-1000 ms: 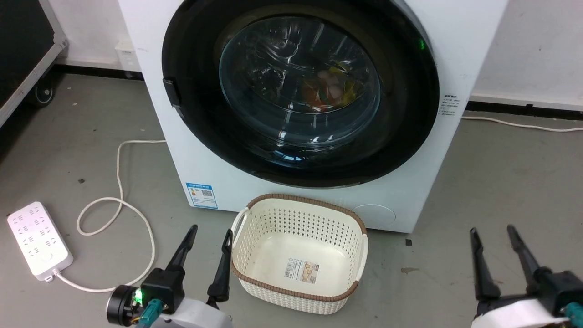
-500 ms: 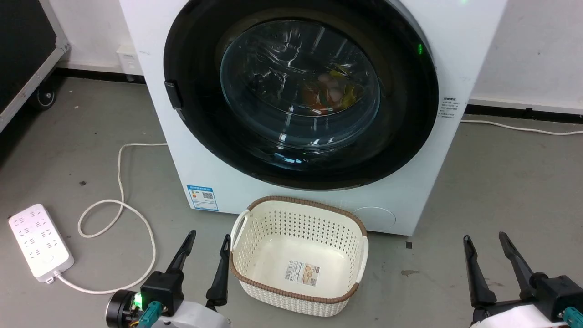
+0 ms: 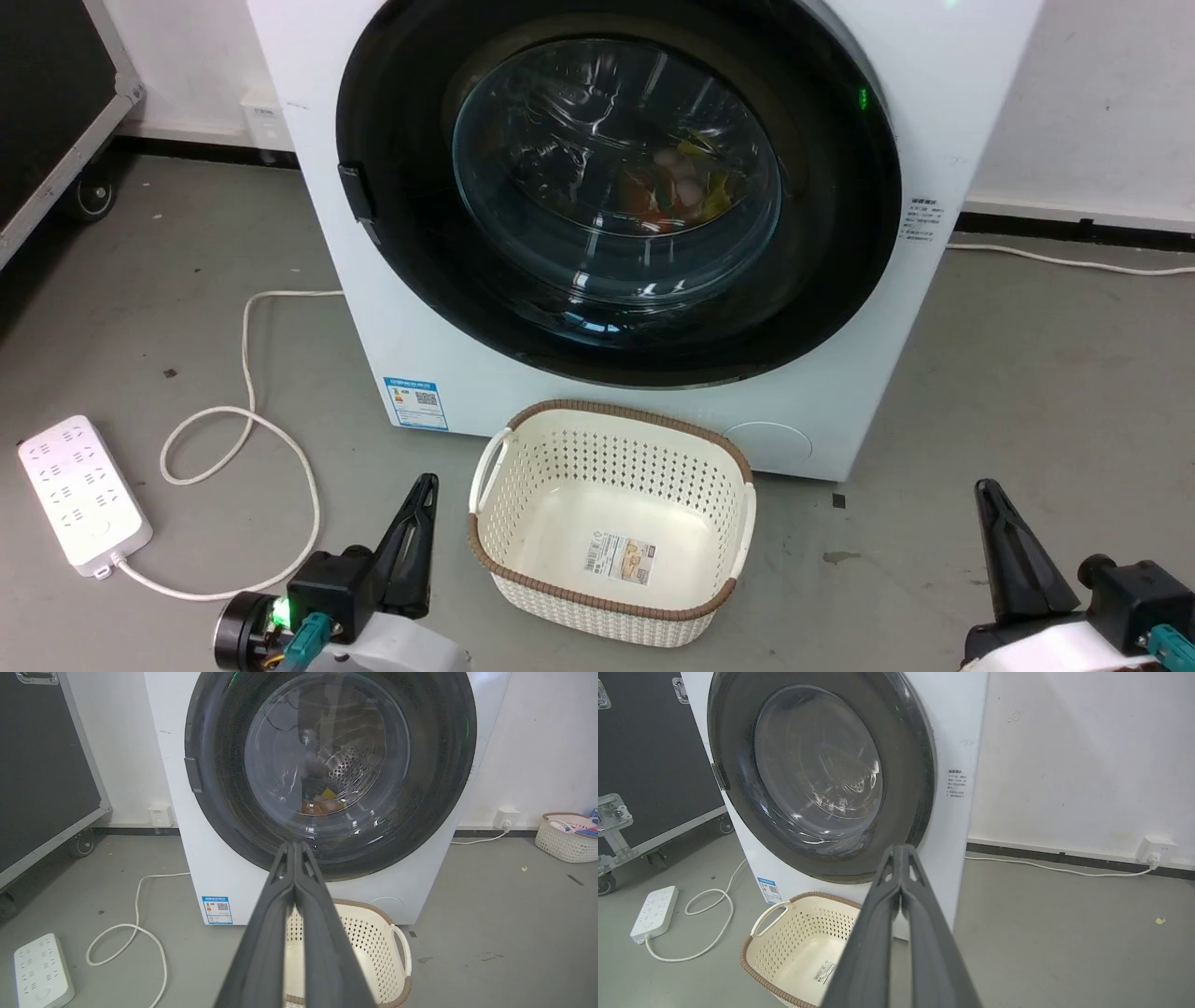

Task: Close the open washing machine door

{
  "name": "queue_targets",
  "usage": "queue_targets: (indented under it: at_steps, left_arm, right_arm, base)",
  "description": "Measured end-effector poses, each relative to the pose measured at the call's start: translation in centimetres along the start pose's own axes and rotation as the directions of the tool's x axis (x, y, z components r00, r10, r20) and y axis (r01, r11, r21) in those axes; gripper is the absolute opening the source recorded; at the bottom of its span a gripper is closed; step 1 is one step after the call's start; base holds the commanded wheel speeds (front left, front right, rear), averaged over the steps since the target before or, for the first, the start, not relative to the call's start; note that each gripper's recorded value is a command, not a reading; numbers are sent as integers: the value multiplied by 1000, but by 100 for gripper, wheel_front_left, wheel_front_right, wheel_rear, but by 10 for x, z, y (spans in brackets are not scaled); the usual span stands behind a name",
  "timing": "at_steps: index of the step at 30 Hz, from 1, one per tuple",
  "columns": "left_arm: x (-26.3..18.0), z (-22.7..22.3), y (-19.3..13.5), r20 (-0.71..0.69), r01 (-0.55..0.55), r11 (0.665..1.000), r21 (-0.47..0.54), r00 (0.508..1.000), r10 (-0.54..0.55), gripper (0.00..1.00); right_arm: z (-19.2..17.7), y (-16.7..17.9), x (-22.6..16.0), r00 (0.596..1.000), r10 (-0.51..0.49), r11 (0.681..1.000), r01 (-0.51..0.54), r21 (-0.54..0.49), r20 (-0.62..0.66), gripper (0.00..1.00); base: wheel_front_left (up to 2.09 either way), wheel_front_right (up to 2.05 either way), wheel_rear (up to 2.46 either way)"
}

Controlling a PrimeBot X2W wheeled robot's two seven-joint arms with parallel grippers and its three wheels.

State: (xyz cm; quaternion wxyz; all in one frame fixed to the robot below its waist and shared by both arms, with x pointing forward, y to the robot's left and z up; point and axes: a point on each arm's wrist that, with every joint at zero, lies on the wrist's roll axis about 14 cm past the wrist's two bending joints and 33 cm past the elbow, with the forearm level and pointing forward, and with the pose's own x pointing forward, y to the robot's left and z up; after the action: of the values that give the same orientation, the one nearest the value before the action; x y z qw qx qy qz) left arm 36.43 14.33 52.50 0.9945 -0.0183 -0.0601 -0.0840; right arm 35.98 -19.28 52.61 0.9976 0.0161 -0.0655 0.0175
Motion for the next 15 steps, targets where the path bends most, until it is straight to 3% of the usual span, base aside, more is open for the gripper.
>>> queue_targets:
  at_steps: [15]
  left_arm:
    - [2, 1, 3, -11, -17, 1000, 12, 1000, 17, 0]
  right_arm:
    - [-2, 4, 1, 1000, 13, 1000, -13, -7, -21, 0]
  base:
    - [0, 0, 0]
